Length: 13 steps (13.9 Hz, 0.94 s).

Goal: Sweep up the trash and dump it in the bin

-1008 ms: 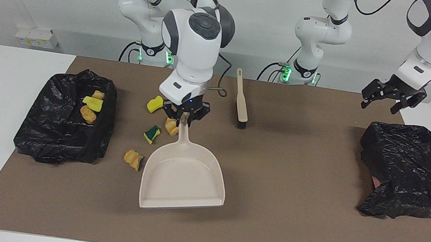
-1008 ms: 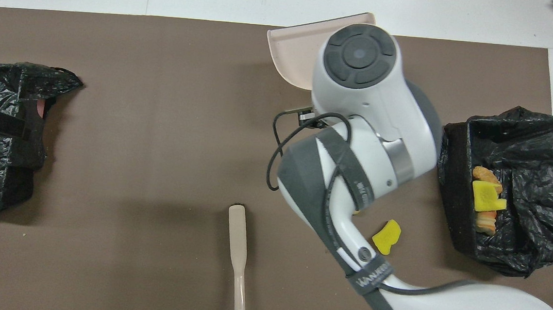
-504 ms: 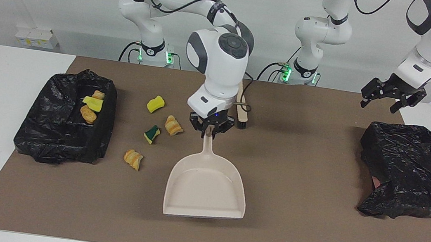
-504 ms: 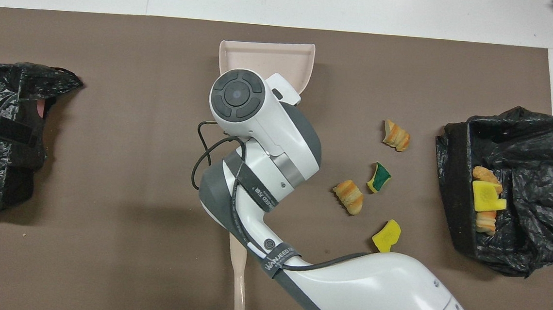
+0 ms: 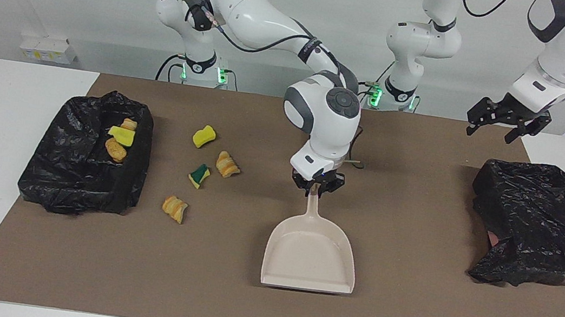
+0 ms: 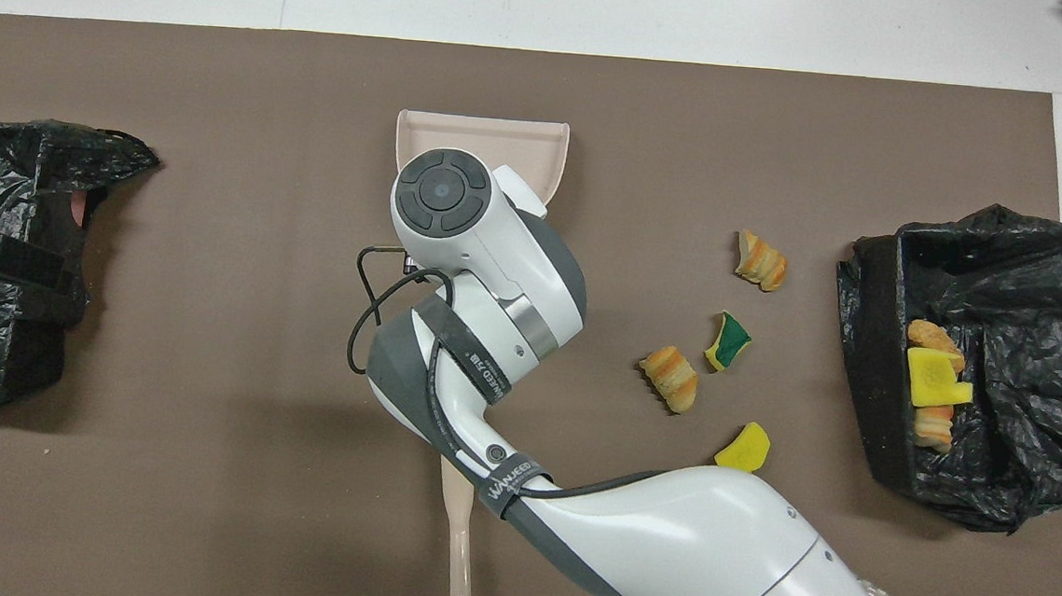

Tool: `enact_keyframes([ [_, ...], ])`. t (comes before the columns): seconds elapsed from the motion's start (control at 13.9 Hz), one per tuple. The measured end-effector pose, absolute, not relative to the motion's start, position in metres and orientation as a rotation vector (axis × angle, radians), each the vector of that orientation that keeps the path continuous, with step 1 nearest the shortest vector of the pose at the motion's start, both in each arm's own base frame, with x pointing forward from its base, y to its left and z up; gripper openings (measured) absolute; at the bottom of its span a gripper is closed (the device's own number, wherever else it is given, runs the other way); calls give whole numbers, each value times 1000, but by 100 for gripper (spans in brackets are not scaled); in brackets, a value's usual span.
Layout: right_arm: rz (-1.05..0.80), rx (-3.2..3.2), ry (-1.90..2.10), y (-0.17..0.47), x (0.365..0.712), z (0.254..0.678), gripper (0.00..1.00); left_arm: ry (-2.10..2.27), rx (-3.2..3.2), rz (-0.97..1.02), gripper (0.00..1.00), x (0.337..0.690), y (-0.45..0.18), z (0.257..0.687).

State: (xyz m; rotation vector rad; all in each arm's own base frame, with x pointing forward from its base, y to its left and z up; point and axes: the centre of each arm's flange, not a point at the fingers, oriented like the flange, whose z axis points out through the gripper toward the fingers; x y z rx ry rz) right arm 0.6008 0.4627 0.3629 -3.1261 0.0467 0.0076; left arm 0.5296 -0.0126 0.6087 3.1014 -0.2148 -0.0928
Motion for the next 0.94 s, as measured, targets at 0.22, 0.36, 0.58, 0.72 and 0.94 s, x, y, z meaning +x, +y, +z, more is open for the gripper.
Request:
enact_keyframes([
  [0.22,34,-3121,49,464,598,358,31,-240,3100,-102,100,528,-21,606],
  [0.36,41,-3124,46,465,597,356,39,-250,3099,-105,100,528,-25,605],
  [0.58,34,-3119,44,466,596,361,54,-253,3099,-106,100,528,-26,605],
  [0.72,50,-3100,55,465,591,379,70,-261,3098,-102,100,528,-29,604],
  [0.94,81,-3101,33,462,564,414,100,-310,3096,-79,100,532,-47,598],
])
